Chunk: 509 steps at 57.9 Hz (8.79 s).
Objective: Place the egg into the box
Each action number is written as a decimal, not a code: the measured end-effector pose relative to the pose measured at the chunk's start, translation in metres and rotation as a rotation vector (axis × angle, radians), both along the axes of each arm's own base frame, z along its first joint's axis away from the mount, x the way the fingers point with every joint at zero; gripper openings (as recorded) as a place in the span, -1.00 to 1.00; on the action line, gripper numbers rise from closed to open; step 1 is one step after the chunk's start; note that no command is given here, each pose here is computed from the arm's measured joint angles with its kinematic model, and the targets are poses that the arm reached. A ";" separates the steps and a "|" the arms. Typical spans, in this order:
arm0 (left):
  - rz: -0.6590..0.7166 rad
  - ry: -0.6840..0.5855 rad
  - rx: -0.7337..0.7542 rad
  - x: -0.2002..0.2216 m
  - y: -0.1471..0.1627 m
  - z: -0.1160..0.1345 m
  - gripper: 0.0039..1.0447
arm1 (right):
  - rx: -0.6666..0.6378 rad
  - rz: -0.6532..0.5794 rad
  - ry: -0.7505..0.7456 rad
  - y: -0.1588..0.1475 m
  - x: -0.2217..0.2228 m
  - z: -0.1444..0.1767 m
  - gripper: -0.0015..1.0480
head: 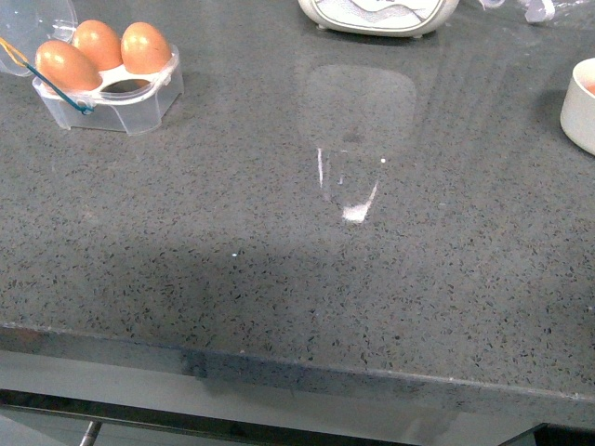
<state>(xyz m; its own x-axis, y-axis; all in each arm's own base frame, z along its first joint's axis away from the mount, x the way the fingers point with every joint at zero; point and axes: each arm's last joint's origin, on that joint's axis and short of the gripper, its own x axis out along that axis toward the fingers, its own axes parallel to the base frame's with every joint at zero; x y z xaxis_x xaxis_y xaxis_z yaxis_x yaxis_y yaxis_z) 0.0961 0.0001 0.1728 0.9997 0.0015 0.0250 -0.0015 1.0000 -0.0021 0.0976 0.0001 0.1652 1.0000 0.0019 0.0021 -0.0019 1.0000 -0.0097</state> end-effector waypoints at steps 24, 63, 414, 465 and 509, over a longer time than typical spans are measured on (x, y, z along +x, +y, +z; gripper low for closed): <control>0.000 0.000 0.000 0.000 0.000 0.000 0.87 | 0.000 0.000 0.000 0.000 0.000 0.000 0.86; 0.000 0.000 0.000 0.000 0.000 0.000 0.88 | 0.000 0.000 0.000 0.000 0.000 0.000 0.86; 0.000 0.000 0.000 0.000 0.000 0.000 0.87 | -0.196 1.055 0.284 0.294 0.281 0.016 0.58; 0.000 0.000 0.000 0.000 0.000 0.000 0.88 | 0.018 0.134 0.062 0.034 0.178 0.052 0.86; 0.000 0.000 0.000 0.000 0.000 0.000 0.87 | 0.001 -0.011 0.013 -0.022 0.057 0.018 -0.62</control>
